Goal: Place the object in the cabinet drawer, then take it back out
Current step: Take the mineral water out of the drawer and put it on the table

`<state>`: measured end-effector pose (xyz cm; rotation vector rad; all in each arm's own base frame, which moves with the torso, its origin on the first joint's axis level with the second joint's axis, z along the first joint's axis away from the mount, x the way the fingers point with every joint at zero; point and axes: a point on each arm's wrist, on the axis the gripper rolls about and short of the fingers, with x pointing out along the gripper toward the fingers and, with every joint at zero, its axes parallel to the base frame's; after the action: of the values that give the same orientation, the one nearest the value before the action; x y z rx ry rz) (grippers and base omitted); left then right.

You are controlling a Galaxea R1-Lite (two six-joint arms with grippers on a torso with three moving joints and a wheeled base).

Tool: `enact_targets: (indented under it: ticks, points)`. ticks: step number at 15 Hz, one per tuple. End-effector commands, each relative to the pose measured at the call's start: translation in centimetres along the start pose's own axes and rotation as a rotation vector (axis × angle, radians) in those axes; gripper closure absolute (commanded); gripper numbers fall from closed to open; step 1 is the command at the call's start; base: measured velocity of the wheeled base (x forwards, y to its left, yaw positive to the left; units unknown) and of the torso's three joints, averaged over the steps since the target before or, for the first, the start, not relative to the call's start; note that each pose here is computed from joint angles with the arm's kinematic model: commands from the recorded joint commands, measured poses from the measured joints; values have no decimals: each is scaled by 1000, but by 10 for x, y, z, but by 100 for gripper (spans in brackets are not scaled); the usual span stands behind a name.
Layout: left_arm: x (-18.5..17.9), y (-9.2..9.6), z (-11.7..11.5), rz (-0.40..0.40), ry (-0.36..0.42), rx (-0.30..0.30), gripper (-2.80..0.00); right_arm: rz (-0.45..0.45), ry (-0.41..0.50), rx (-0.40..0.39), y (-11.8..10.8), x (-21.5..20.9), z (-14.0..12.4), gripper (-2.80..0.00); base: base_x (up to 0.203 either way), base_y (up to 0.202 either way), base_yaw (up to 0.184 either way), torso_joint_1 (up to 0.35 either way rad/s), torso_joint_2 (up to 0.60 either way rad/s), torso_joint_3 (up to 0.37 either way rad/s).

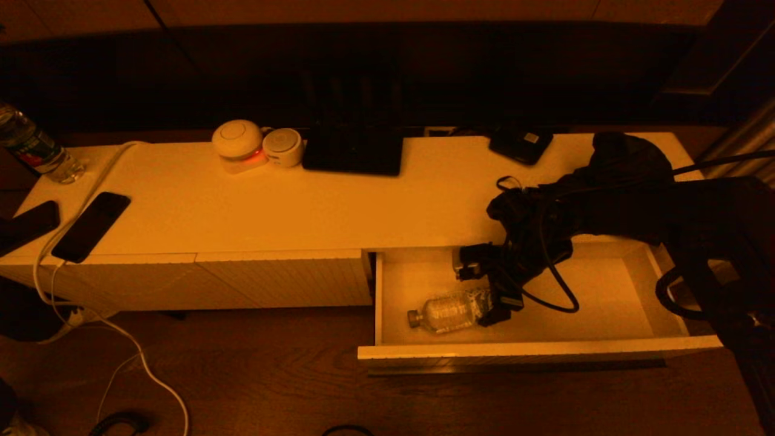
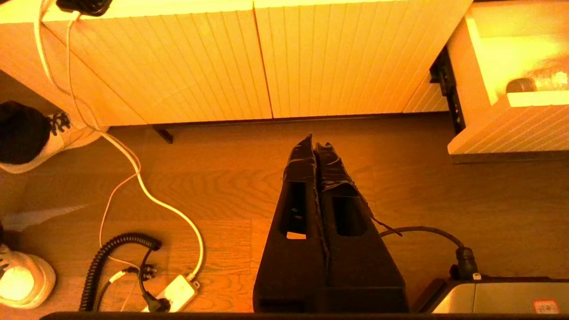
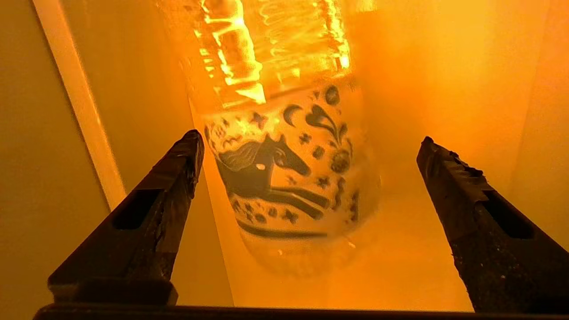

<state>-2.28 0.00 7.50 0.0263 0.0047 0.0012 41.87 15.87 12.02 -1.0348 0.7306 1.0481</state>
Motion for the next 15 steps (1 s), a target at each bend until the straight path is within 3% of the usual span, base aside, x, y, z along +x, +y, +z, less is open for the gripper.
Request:
enact_targets:
  ticks: [1, 15]
  points:
    - [0, 0, 0, 0, 0, 0, 0, 12, 2, -11, 2, 4, 2, -280, 0, 0, 0, 0, 0, 0]
    - [0, 0, 0, 0, 0, 0, 0, 15, 4, 9, 2, 10, 1, -280, 0, 0, 0, 0, 0, 0]
